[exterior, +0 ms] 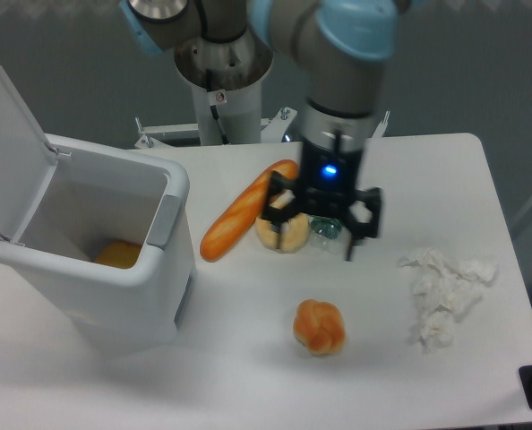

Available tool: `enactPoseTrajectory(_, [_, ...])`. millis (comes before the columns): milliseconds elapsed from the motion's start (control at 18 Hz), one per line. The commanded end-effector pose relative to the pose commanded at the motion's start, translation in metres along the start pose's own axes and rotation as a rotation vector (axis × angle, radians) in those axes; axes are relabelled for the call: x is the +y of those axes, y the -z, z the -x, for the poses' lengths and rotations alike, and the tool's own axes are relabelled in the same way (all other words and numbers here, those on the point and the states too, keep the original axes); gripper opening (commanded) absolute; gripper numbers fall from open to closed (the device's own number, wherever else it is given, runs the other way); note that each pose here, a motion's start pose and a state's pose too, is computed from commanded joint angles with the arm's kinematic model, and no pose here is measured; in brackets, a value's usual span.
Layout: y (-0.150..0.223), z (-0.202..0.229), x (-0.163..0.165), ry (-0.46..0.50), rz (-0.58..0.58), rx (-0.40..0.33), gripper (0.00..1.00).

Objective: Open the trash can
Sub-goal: 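Lift the gripper away as the lid swings open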

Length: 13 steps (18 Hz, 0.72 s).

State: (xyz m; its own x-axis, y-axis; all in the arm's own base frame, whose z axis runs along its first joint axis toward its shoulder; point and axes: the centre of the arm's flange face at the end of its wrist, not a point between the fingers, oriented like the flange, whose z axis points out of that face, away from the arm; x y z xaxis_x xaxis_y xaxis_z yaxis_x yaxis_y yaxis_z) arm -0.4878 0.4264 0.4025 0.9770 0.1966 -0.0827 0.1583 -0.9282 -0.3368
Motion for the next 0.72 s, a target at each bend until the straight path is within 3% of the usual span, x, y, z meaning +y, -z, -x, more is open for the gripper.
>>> enactPoseTrajectory(278, [-0.068, 0.036, 0.008, -0.278, 0.17, -0.021, 1.0])
enactPoseTrajectory(722, [-0.105, 0.039, 0.013, -0.324, 0.24, -0.011, 1.0])
